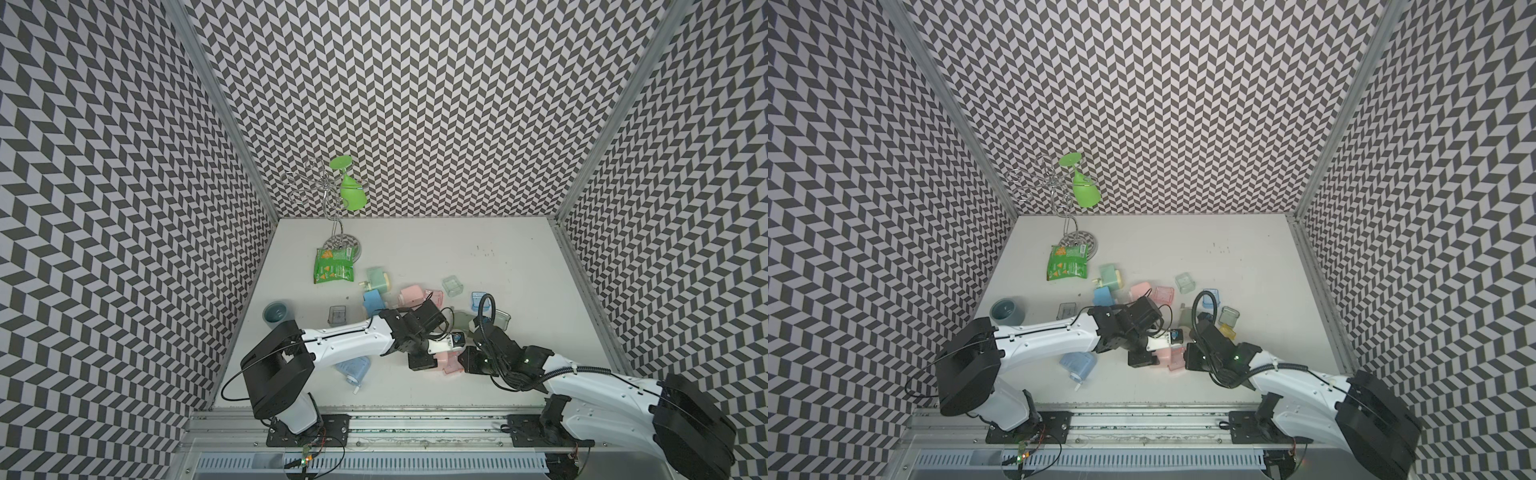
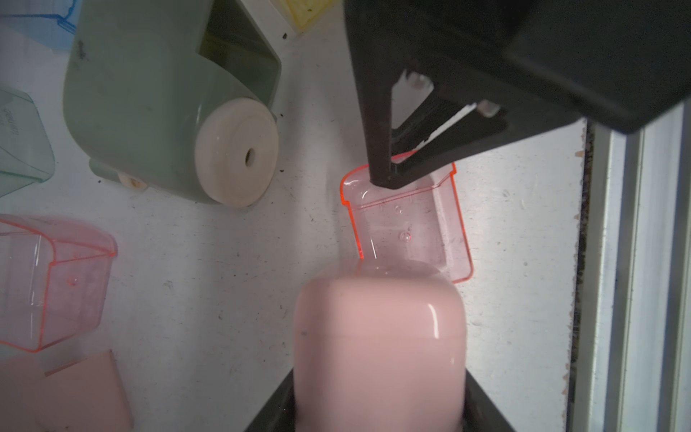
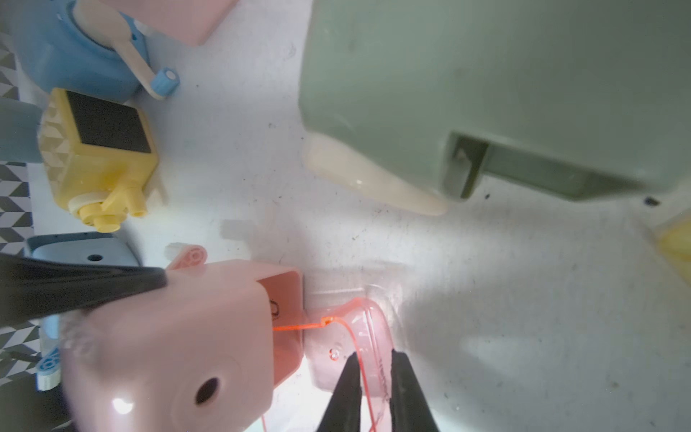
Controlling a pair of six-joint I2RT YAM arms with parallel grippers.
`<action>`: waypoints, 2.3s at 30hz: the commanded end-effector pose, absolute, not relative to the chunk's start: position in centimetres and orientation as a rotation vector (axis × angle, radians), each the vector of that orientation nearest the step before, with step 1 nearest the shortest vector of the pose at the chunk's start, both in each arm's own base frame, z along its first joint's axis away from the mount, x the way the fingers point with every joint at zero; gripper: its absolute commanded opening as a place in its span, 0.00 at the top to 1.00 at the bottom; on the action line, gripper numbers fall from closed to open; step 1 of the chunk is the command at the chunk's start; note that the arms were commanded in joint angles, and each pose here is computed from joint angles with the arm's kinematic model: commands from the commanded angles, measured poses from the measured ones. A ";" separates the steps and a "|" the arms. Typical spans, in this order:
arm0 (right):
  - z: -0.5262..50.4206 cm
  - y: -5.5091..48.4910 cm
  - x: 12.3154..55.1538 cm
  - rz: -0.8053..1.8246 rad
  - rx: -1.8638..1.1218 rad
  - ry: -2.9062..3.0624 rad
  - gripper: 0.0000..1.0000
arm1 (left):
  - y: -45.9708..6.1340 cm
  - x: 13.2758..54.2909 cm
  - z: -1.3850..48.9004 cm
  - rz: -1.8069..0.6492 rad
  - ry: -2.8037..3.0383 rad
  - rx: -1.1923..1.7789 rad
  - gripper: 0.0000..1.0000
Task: Put the tray back into the pencil sharpener
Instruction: Close the container of the pencil sharpener.
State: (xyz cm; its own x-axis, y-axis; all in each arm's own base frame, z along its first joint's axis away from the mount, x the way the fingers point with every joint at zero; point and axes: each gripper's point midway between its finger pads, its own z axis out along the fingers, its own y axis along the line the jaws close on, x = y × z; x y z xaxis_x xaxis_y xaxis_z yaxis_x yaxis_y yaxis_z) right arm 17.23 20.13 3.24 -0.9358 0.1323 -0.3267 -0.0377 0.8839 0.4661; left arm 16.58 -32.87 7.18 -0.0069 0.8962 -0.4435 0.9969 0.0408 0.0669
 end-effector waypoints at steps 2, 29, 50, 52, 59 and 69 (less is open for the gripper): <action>4.1 20.7 18.1 0.694 0.099 2.672 0.84 | -33.5 16.5 7.4 -0.379 1.928 1.922 0.50; 4.2 20.9 18.1 0.740 0.147 2.669 0.89 | -33.6 16.7 7.3 -0.363 1.935 1.922 0.50; 5.9 23.5 17.8 0.941 0.013 2.630 0.78 | -33.7 16.6 6.7 -0.352 1.944 1.940 0.51; 5.9 21.9 18.3 0.840 0.063 2.621 0.74 | -33.6 16.6 6.5 -0.347 1.951 1.941 0.51; 5.6 17.9 18.7 0.707 0.154 2.554 0.72 | -33.6 16.6 6.3 -0.347 1.963 1.942 0.52; 4.7 21.4 17.7 0.877 -0.034 2.615 0.79 | -33.8 16.8 6.5 -0.342 1.955 1.935 0.53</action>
